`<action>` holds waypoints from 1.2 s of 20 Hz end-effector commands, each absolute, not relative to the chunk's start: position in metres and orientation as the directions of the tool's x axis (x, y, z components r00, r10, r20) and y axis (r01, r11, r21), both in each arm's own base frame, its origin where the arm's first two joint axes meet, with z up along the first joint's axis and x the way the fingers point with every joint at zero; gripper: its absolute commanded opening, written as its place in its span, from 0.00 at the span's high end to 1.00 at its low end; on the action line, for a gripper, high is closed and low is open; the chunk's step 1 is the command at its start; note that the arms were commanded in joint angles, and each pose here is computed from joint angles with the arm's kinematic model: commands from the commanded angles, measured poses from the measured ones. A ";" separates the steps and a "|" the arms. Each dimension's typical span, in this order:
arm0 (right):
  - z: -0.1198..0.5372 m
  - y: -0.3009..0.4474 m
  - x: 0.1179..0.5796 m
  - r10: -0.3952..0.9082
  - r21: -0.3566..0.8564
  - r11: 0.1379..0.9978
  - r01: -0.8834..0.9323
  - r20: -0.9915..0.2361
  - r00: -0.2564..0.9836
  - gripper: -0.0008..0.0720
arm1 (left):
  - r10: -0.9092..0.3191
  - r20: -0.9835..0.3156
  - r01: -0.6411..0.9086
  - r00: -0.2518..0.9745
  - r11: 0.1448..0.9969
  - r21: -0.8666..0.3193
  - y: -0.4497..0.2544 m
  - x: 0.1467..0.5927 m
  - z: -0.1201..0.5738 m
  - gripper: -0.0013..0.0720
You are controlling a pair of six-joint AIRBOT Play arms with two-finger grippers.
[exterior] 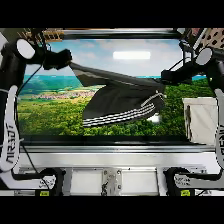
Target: Fold the clothes and pants, and hang the long-sleeved shirts on hangers.
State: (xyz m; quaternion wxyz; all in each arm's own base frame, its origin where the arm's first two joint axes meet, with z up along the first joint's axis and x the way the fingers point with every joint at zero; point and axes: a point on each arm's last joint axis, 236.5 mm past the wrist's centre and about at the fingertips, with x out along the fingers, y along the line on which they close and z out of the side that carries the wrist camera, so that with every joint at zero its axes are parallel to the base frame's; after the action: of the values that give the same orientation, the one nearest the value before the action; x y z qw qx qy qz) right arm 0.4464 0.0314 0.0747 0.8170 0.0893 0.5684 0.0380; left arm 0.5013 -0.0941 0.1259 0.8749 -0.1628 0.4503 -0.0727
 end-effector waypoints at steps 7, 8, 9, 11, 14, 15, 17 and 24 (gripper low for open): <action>-0.015 0.009 0.366 0.062 0.066 0.998 0.014 -0.980 0.189 0.96 | -0.275 -0.892 -0.037 0.359 0.951 -0.308 -0.119 0.332 -0.036 0.98; -0.029 0.009 0.367 0.062 0.067 0.998 0.018 -0.977 0.205 0.96 | -0.275 -0.895 -0.029 0.350 0.952 -0.304 -0.123 0.323 -0.047 0.98; -0.040 0.009 0.369 0.059 0.065 0.998 0.022 -0.972 0.226 0.96 | -0.273 -0.898 -0.025 0.346 0.954 -0.300 -0.125 0.318 -0.059 0.98; -0.060 0.008 0.370 0.057 0.066 0.997 0.028 -0.967 0.250 0.96 | -0.265 -0.907 -0.051 0.329 0.954 -0.297 -0.127 0.310 -0.081 0.98; -0.084 0.009 0.363 0.061 0.071 0.997 0.036 -0.973 0.223 0.96 | -0.253 -0.923 -0.073 0.291 0.956 -0.285 -0.129 0.304 -0.104 0.98; -0.090 0.009 0.361 0.062 0.071 0.997 0.037 -0.976 0.207 0.96 | -0.251 -0.926 -0.073 0.283 0.957 -0.282 -0.131 0.303 -0.108 0.98; -0.099 0.009 0.358 0.062 0.071 0.997 0.040 -0.981 0.182 0.96 | -0.253 -0.930 -0.055 0.268 0.959 -0.277 -0.137 0.299 -0.112 0.98; -0.080 0.014 0.377 0.083 0.110 0.990 0.091 -0.962 0.261 0.62 | -0.274 -0.913 -0.021 0.303 0.956 -0.294 -0.144 0.302 -0.093 0.23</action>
State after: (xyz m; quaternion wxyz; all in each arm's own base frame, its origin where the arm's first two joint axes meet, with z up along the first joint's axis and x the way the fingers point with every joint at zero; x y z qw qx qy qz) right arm 0.3657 0.0107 -0.0949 0.7754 0.0551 0.6291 0.0002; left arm 0.2977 -0.1425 -0.1056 0.7885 -0.1221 0.5983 -0.0733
